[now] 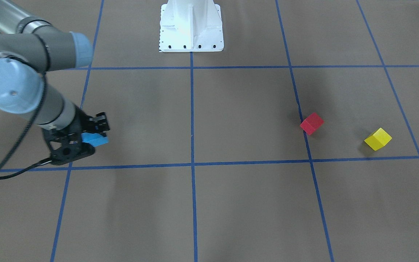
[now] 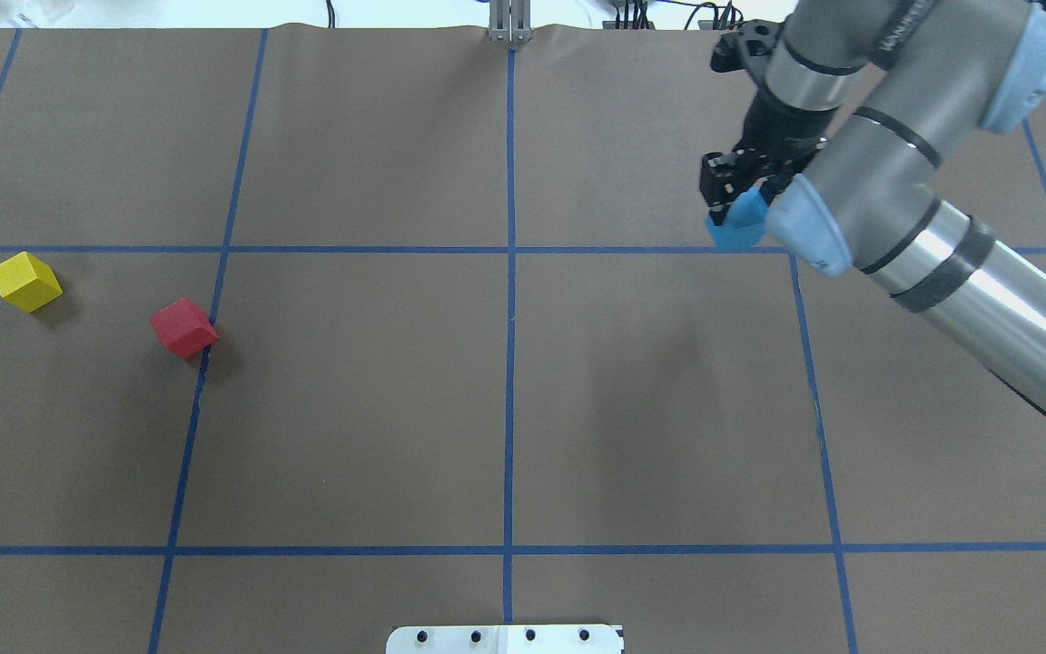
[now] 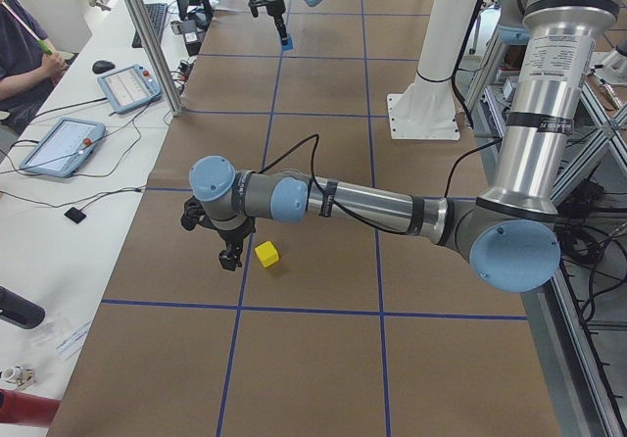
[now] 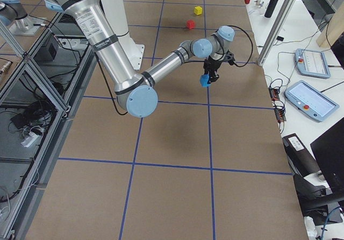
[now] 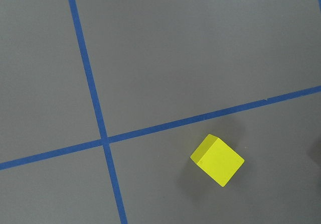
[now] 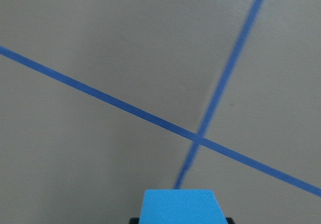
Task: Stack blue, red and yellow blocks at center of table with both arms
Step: 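Carry the blue cube with the right gripper to the table center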
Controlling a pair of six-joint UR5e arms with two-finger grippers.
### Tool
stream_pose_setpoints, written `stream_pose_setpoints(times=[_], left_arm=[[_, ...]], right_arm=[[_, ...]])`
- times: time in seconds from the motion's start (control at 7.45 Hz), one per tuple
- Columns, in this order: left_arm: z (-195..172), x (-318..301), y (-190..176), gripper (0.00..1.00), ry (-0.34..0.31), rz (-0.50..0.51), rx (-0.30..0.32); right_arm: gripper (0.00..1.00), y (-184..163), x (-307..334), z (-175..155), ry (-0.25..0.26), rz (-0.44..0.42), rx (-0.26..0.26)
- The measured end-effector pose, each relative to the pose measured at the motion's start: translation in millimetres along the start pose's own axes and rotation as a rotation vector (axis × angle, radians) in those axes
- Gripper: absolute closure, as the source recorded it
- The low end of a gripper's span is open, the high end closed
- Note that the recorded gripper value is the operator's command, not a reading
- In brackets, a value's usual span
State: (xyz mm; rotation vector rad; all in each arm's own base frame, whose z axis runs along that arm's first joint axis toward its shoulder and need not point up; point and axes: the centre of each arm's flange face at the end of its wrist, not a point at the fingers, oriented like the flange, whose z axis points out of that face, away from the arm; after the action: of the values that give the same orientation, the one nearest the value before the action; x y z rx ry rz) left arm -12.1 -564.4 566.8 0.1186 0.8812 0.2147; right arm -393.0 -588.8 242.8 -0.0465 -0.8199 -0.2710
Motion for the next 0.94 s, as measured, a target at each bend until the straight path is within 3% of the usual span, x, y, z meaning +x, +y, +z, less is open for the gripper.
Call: stream_pose_setpoints(times=[0.27, 0.4, 0.54, 0.94], left_arm=[[1, -1, 0, 0.0, 0.0, -0.002, -0.002], [3, -3, 1, 0.0, 0.0, -0.005, -0.005], [4, -5, 1, 0.0, 0.0, -0.007, -0.007], [5, -6, 2, 0.0, 0.0, -0.01, -0.01]], right_arm=[[1.0, -27, -131, 35, -0.021, 0.138, 0.003], [1.0, -34, -167, 59, -0.04, 0.204, 0.019], [1.0, -33, -187, 80, -0.043, 0.243, 0.03], [1.0, -20, -205, 117, -0.019, 0.255, 0.031]])
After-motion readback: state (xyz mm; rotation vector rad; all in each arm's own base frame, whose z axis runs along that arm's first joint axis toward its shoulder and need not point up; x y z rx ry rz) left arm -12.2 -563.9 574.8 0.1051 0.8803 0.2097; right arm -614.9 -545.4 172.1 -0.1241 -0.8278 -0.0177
